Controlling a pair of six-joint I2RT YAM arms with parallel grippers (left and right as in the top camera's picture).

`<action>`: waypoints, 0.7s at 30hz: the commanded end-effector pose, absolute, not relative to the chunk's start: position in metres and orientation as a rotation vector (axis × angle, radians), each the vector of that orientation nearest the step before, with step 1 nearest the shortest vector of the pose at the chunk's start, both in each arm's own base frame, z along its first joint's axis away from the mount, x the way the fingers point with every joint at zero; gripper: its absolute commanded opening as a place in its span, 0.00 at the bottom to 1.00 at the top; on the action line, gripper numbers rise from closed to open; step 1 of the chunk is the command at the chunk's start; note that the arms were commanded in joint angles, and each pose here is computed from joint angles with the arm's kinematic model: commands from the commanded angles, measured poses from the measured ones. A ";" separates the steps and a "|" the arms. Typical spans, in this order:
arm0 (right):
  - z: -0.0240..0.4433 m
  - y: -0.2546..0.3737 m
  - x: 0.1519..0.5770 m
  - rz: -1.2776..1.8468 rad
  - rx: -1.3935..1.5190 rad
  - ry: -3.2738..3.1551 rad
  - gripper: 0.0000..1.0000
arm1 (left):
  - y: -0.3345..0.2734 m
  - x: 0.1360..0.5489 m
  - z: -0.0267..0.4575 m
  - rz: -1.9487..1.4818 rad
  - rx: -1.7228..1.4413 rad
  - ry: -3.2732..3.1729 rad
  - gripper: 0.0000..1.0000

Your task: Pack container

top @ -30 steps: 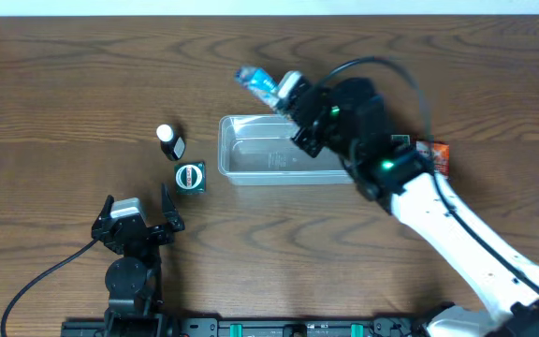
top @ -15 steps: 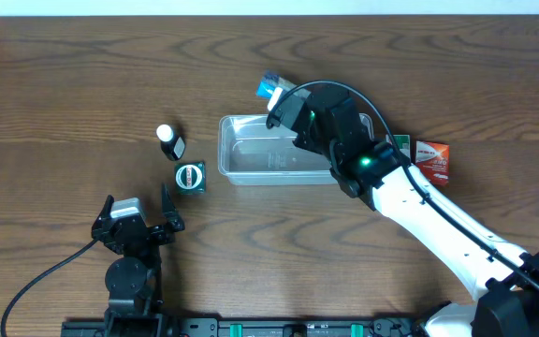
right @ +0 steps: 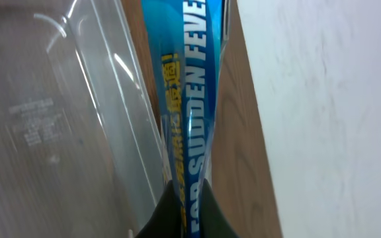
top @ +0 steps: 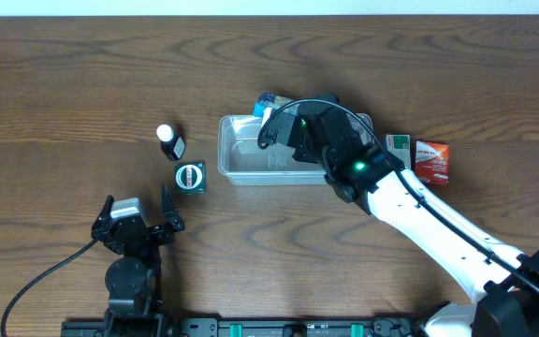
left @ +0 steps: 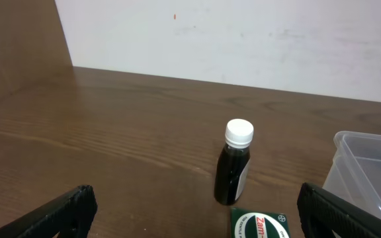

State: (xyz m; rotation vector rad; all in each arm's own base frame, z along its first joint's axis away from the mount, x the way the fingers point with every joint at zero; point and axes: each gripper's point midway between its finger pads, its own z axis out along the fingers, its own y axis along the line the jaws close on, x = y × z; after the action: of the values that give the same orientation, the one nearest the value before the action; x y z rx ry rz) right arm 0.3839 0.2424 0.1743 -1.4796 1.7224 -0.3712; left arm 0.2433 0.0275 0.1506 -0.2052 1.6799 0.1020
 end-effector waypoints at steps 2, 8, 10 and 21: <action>0.177 0.244 0.382 -0.436 -1.613 1.625 0.01 | 0.032 0.242 0.133 0.148 -0.206 1.733 0.98; 0.169 0.242 0.375 -0.425 -1.674 1.626 0.01 | 0.032 0.242 0.133 0.147 -0.206 1.733 0.98; 0.167 0.241 0.374 -0.425 -1.681 1.631 0.01 | 0.032 0.242 0.133 0.148 -0.205 1.734 0.98; 0.167 0.238 0.375 -0.439 -1.679 1.641 0.01 | 0.032 0.242 0.133 0.148 -0.206 1.733 0.98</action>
State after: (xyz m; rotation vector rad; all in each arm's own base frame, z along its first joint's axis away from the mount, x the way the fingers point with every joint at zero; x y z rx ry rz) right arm 0.3717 0.2375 0.1592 -1.6877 1.6569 -0.4201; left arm 0.2433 0.0275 0.1506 -0.2052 1.6799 0.1020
